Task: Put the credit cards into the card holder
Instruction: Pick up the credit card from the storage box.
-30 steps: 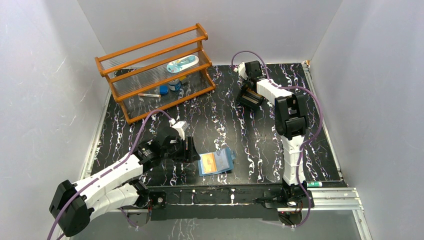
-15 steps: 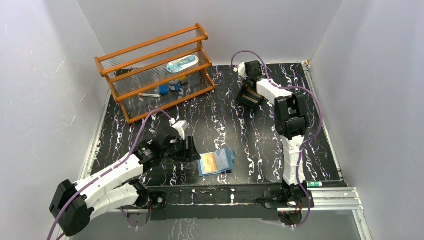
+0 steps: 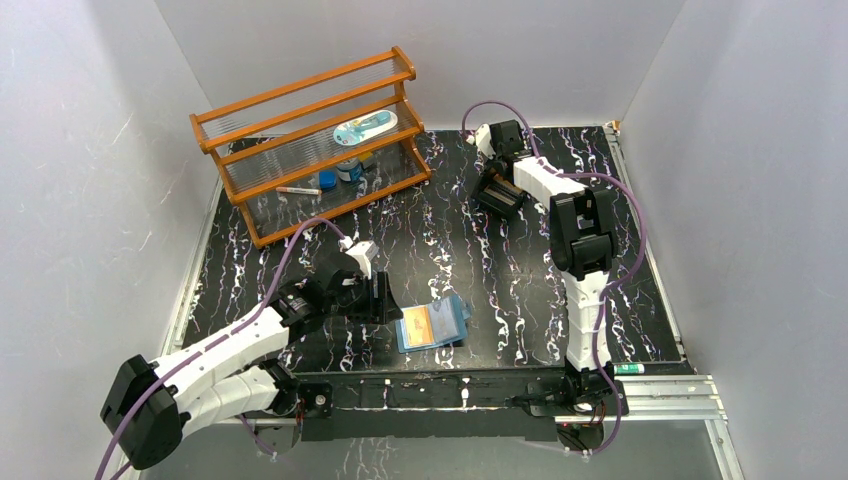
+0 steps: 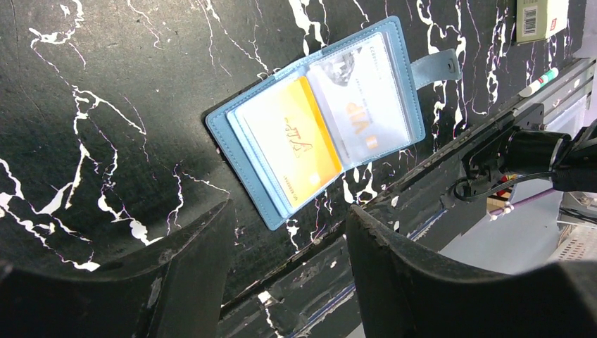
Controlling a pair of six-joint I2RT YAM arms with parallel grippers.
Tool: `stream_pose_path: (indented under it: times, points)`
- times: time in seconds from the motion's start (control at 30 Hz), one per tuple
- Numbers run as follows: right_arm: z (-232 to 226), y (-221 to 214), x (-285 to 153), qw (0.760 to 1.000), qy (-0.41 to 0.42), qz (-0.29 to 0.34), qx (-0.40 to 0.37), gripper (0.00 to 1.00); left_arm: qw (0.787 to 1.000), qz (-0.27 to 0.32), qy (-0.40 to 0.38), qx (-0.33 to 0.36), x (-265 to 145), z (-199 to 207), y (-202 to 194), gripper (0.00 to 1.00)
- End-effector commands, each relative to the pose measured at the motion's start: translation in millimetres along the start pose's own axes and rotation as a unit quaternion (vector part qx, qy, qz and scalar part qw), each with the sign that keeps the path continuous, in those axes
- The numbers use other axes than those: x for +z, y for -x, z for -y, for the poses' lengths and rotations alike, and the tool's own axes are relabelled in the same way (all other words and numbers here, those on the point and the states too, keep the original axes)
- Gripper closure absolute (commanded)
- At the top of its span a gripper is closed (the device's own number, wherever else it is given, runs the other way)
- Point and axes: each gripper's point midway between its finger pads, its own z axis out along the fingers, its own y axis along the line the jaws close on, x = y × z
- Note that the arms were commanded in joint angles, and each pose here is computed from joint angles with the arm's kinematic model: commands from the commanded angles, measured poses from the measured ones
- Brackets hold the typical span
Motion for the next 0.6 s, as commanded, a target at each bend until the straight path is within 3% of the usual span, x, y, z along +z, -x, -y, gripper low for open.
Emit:
stream_pose_path:
  times: [0.0, 0.2, 0.57]
  points:
    - [49.8, 32.3, -35.2, 0.997, -0.04, 0.05, 0.035, 0.9, 1.0, 0.002, -0.008, 0.003, -0.4, 4.2, 2.4, 0.43]
    - [47.9, 32.6, -41.2, 0.998, -0.026, 0.051, 0.039, 0.96, 1.0, -0.002, -0.013, -0.002, 0.0, 5.7, 0.7, 0.43]
    - [48.8, 28.4, -59.3, 0.998, -0.01, 0.045, 0.053, 0.96, 1.0, 0.002, -0.016, -0.012, -2.0, 7.5, 1.3, 0.43]
